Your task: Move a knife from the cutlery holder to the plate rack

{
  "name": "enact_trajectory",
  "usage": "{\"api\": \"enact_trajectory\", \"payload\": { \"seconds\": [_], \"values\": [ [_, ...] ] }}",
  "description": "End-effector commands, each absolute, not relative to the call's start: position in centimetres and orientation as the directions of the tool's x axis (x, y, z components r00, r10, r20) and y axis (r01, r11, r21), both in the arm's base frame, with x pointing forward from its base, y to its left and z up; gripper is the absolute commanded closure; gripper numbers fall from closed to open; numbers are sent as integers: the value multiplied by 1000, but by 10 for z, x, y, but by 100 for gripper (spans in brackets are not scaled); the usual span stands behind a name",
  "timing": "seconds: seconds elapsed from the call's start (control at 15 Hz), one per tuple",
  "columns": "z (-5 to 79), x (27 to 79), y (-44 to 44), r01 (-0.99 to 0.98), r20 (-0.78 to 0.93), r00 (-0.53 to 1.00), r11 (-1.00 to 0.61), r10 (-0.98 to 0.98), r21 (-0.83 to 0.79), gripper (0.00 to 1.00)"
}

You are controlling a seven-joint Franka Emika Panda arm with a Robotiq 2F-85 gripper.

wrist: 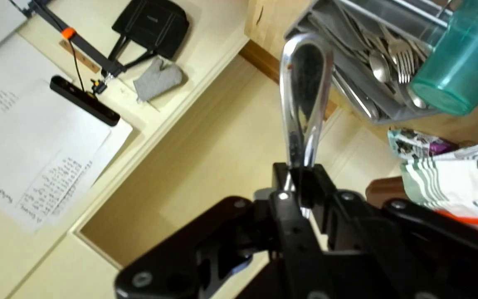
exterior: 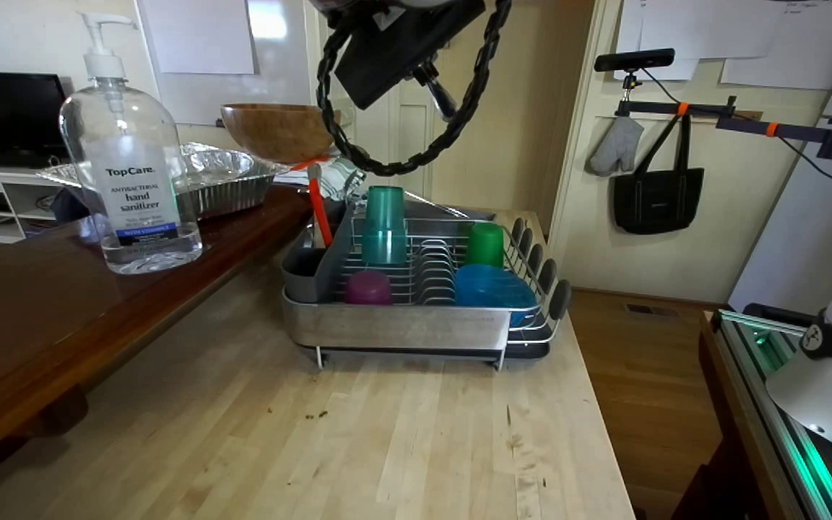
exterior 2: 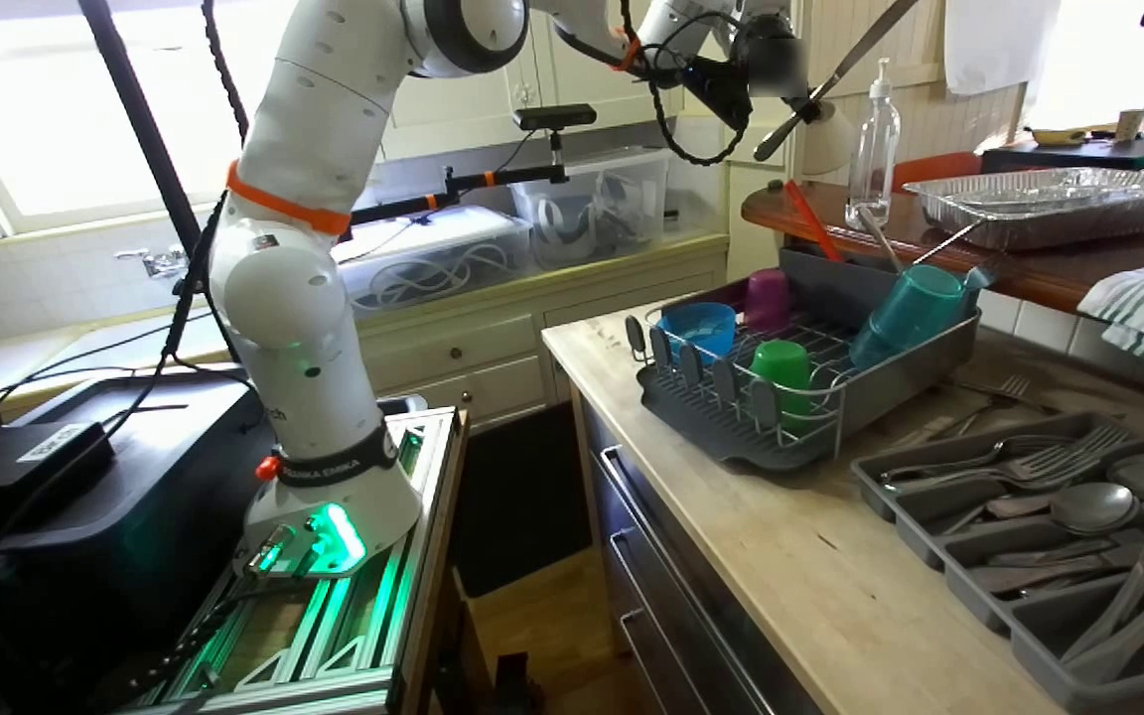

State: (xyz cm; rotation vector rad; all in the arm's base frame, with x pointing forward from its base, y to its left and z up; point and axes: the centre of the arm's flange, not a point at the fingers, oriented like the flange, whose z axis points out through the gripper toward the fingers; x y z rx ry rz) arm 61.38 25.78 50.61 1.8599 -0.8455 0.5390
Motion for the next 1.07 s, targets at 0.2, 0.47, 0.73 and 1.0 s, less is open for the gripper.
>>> {"api": "enact_trajectory", "payload": {
  "seconds": [0.2,0.47,0.73,1.0],
  "values": [
    [511,614,288,-731,707,678,-289,-200,619,85],
    [511,618,280,-735,708,675,-278,-208,619,96],
    [512,626,327,-783,779,610,-263,-147,563,96],
    [513,622,377,-821,856,515,-308,-40,480,96]
  ]
}}
